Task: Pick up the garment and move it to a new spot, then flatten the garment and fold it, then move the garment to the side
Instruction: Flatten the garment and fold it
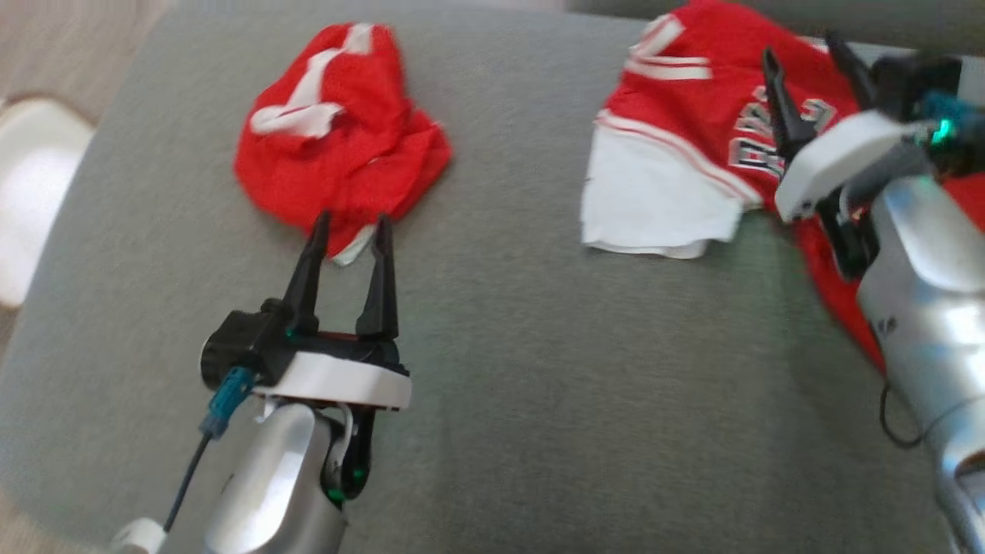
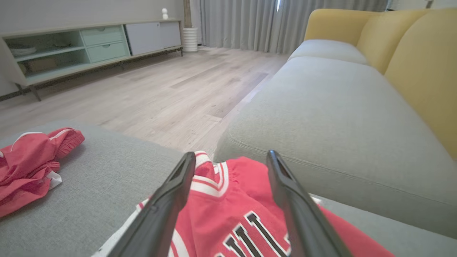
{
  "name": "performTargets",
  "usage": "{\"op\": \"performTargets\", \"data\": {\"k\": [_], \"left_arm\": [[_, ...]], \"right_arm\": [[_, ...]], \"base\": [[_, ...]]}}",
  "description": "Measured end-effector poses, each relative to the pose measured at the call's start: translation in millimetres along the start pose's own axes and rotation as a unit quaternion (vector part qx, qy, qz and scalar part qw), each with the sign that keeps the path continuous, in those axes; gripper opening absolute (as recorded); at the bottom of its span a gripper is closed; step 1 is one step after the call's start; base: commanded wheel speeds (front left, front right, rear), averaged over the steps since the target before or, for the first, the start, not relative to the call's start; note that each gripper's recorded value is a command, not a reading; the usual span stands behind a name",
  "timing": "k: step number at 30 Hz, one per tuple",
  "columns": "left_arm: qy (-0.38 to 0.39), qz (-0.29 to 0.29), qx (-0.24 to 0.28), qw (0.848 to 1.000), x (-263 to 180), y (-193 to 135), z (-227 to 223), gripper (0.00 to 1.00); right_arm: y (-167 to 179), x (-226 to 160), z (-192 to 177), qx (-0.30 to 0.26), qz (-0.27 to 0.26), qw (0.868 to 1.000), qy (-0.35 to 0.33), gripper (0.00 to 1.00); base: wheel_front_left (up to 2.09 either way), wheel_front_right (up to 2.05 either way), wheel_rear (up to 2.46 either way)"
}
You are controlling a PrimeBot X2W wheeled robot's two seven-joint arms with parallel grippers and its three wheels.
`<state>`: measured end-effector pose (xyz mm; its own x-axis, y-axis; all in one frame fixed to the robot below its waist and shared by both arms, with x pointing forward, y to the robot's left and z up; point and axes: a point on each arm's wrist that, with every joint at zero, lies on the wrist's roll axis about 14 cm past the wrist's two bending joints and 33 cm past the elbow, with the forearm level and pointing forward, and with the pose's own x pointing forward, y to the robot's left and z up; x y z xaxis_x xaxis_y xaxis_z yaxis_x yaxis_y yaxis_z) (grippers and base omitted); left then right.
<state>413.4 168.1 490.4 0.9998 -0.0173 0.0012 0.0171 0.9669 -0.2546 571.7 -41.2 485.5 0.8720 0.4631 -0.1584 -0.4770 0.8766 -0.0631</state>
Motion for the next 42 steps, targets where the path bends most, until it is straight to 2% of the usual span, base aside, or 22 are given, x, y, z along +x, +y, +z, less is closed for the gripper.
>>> {"op": "performTargets", "data": {"k": [4,8,9,13,18,28,34,42], "left_arm": [[-0.003,-0.025,-0.005,1.000,2.3,-16.7,0.0,1.00],[-0.006,-0.054,-0.012,0.998,7.2,-36.5,-0.2,1.00],[-0.008,-0.082,-0.015,0.996,11.6,-55.0,0.3,1.00],[0.000,-0.103,-0.021,0.994,11.6,-70.3,-5.5,1.00],[0.012,-0.116,-0.019,0.993,7.6,-80.2,-15.4,1.00],[0.030,-0.137,-0.010,0.990,11.2,-92.9,-28.7,1.00],[0.102,-0.153,0.020,0.983,15.0,-100.9,-72.6,1.00],[0.188,-0.136,0.052,0.971,42.5,-102.5,-110.6,1.00]], "right_arm": [[-34.9,-45.5,-2.3,0.016,-0.054,0.998,-0.020,1.00],[-72.4,-100.2,10.4,0.031,-0.127,0.989,-0.075,1.00],[-78.8,-144.5,-0.2,0.048,-0.175,0.979,-0.093,1.00],[-58.1,-197.4,-37.5,0.070,-0.213,0.972,-0.071,1.00],[-59.6,-248.1,-56.2,0.080,-0.260,0.960,-0.059,1.00],[-58.9,-254.3,-46.0,0.093,-0.265,0.956,-0.082,1.00],[-60.7,-254.4,-50.2,0.092,-0.269,0.956,-0.075,1.00],[-67.1,-261.1,-59.9,0.102,-0.284,0.951,-0.064,1.00]], "base": [[0.00,0.00,0.00],[0.00,0.00,0.00],[0.00,0.00,0.00],[0.00,0.00,0.00],[0.00,0.00,0.00],[0.00,0.00,0.00],[0.00,0.00,0.00],[0.00,0.00,0.00]]}}
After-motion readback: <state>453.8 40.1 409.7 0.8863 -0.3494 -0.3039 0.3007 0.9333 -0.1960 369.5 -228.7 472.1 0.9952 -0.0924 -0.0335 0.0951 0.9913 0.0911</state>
